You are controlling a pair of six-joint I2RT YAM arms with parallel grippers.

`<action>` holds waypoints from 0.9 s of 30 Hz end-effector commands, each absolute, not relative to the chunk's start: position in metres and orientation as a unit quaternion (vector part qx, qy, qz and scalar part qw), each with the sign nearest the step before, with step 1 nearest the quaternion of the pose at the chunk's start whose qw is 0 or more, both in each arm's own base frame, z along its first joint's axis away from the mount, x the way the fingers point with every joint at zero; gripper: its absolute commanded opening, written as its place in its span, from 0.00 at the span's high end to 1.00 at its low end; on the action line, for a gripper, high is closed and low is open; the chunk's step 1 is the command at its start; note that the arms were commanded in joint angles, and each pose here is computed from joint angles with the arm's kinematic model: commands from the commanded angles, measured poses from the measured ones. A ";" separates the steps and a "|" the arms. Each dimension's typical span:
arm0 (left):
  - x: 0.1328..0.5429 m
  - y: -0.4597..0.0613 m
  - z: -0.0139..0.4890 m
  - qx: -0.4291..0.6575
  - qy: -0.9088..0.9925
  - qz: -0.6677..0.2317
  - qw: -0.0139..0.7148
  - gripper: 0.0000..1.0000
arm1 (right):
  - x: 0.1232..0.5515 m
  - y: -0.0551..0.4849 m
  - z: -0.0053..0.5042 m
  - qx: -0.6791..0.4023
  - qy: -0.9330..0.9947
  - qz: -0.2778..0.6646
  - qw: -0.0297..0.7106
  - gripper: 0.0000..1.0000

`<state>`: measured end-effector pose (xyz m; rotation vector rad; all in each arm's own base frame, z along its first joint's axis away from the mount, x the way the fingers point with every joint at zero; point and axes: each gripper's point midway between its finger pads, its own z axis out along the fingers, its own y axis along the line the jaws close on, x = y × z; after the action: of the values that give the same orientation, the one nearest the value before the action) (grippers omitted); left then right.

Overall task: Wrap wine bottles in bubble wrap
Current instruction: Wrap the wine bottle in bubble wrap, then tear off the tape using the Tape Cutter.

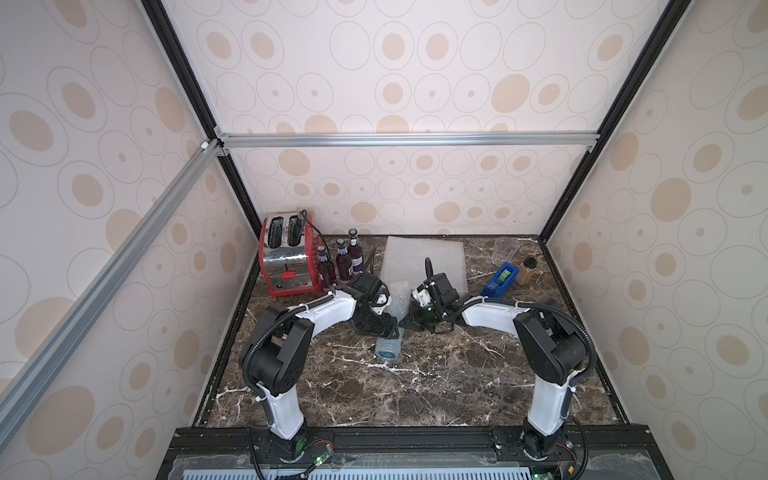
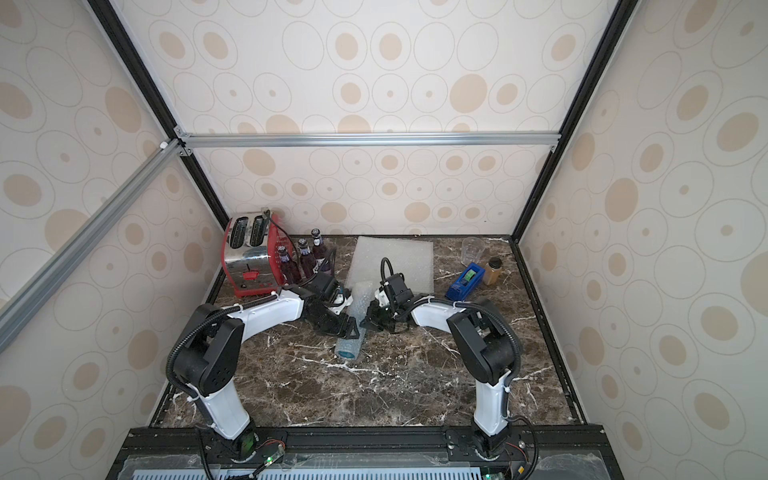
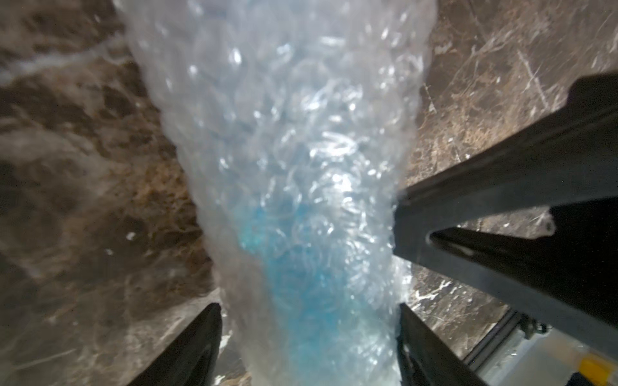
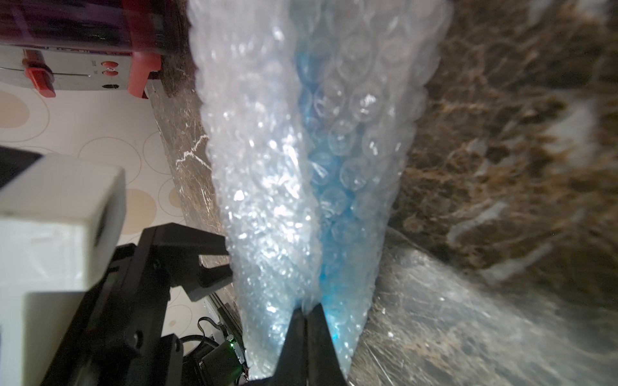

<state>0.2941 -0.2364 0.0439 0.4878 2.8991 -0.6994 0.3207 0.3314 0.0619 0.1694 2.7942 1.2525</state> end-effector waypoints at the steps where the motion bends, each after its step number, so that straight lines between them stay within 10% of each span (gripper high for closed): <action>1: 0.284 -0.223 0.029 0.163 0.966 -0.197 0.036 0.29 | 0.319 0.332 0.053 0.062 0.916 0.394 0.032 0.94; 11: 0.287 -0.212 0.024 0.163 0.964 -0.207 0.031 0.43 | 0.326 0.293 0.103 0.071 0.913 0.395 0.080 0.59; 27: 0.283 -0.203 0.015 0.201 0.963 -0.181 0.008 0.41 | 0.352 0.053 0.166 0.261 0.882 0.304 0.248 0.53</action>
<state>0.2969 -0.2327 0.0440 0.5930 2.8726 -0.7683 0.3628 0.0741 0.1881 0.6548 2.3470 0.8691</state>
